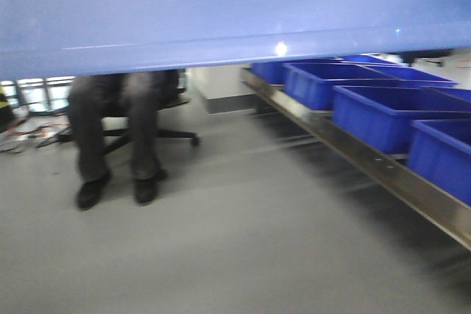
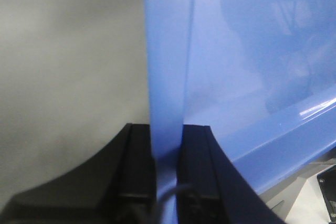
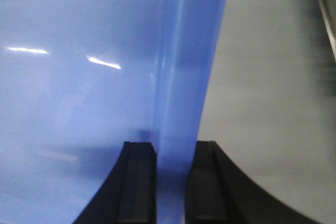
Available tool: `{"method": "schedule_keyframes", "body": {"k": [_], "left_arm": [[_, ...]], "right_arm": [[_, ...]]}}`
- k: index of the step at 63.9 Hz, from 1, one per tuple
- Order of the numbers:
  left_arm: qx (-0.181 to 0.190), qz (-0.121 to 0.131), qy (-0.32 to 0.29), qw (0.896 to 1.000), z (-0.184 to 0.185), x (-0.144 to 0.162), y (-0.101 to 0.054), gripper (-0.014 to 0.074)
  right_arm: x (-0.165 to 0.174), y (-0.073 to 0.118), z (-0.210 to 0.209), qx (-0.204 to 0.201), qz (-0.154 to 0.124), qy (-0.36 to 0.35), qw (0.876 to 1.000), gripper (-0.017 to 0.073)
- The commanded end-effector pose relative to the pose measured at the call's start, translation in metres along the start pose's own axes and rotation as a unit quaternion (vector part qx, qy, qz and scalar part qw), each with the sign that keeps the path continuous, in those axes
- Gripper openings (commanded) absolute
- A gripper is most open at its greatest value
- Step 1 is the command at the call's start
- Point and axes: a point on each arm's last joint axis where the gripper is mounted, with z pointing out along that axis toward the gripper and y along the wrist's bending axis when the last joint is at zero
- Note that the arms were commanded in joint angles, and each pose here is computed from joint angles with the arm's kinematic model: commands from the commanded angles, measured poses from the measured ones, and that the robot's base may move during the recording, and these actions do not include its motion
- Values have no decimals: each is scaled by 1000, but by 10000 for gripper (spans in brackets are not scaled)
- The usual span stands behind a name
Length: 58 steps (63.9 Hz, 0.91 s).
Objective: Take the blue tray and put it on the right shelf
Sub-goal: 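Hold the tray raised with both grippers while the base drives to the shelf, then raise the held tray above the metal shelf edge with both grippers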
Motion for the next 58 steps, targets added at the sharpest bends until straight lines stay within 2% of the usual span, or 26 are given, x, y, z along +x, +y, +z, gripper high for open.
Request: {"method": "schedule_keyframes", "body": {"k": [1,58], "left_arm": [[13,7,-41,999,-11,-6,-5,-48],[13,7,-41,999,-11,-6,-5,-48]], "right_arm": [[-11,-3,-9,14,-22,-47,999,59],[-11,-3,-9,14,-22,-46,999,59]]}}
